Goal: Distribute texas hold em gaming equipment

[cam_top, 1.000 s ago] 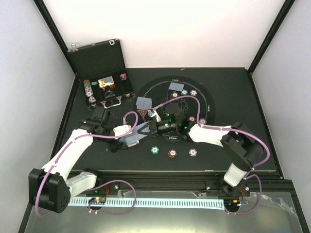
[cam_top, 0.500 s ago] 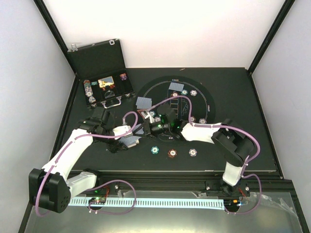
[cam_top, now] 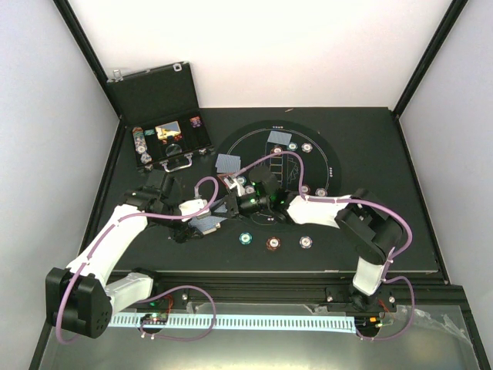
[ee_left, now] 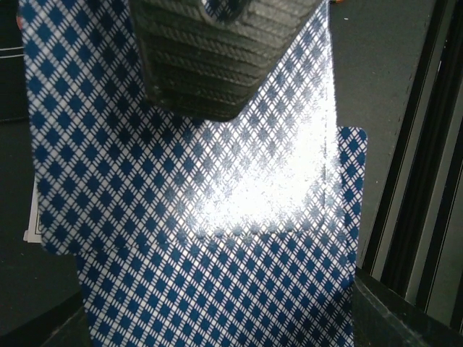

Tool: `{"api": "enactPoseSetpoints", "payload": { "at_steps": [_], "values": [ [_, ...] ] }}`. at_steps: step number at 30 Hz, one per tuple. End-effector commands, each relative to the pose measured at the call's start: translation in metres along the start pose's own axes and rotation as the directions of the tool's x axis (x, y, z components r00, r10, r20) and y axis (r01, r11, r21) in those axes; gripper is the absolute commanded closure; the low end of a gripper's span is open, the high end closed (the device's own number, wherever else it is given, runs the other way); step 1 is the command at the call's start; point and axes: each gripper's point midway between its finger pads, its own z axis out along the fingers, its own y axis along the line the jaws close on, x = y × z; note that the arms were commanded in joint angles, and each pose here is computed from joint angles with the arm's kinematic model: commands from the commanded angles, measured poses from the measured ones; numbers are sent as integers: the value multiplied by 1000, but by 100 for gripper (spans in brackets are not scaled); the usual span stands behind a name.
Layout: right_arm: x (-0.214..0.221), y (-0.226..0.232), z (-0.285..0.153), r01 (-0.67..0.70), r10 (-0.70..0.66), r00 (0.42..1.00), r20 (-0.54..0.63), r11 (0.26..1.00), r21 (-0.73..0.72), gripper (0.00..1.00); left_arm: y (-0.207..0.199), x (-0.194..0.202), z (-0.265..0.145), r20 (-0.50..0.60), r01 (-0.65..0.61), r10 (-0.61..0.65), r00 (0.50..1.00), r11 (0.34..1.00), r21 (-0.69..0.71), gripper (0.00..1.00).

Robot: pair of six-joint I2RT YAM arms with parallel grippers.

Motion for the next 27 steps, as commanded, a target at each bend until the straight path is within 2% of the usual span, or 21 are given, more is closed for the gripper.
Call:
{"api": "enactPoseSetpoints", "payload": {
  "at_steps": [1,4,15,27],
  "values": [
    [-4,-3,5,20,-20,1000,20,1000,16,72,3,-17,-9,53,-26,27,998,1000,-12,98],
    [-2,-8,3,15,-16,1000,25,999,38,68,3,-16,-9,51,-26,27,998,1000,-14,98],
    [3,-20,-6,40,-42,999,15,990,135,67,4,-16,-10,49,-28,29,998,999,-21,98],
    [2,-23,-20,49,-54,998,25,986,162,67,4,-16,-10,48,-30,31,998,999,-25,98]
  ]
}}
